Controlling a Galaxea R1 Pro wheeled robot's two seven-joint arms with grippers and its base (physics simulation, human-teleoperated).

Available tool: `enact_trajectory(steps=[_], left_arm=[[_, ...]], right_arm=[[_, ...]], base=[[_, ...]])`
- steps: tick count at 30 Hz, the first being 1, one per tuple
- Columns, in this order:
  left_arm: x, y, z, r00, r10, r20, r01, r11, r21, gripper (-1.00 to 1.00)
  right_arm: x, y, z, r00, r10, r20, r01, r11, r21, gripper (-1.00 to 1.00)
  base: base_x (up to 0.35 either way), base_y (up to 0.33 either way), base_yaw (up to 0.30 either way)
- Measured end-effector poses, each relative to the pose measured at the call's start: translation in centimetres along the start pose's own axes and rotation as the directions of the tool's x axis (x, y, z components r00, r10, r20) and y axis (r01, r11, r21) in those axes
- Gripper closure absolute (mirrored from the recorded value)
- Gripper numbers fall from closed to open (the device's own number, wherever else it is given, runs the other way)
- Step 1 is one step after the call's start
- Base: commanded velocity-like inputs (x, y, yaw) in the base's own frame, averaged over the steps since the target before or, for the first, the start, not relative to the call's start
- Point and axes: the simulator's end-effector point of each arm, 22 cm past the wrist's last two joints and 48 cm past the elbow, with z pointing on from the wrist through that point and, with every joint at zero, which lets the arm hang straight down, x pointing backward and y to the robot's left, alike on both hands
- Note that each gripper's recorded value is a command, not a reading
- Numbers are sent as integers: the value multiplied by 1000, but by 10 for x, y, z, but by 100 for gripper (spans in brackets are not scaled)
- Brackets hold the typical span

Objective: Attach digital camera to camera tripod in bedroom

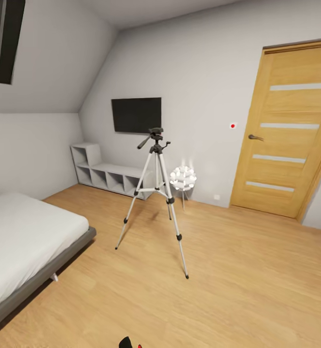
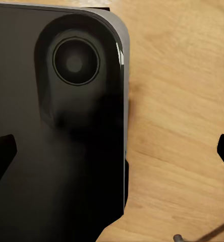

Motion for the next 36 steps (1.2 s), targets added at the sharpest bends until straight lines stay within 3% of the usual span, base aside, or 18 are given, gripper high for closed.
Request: enact_trajectory(steps=[8,36], left_arm=[[0,0,0,1000,0,0,0,1000,-1,-100],[0,-1,0,1000,0,0,0,1000,1,-100]], right_arm=[[0,0,0,1000,0,0,0,1000,0,-100],[0,0,0,1000,0,0,0,1000,0,-100]], base=[[148,-184,284],[4,-190,284]])
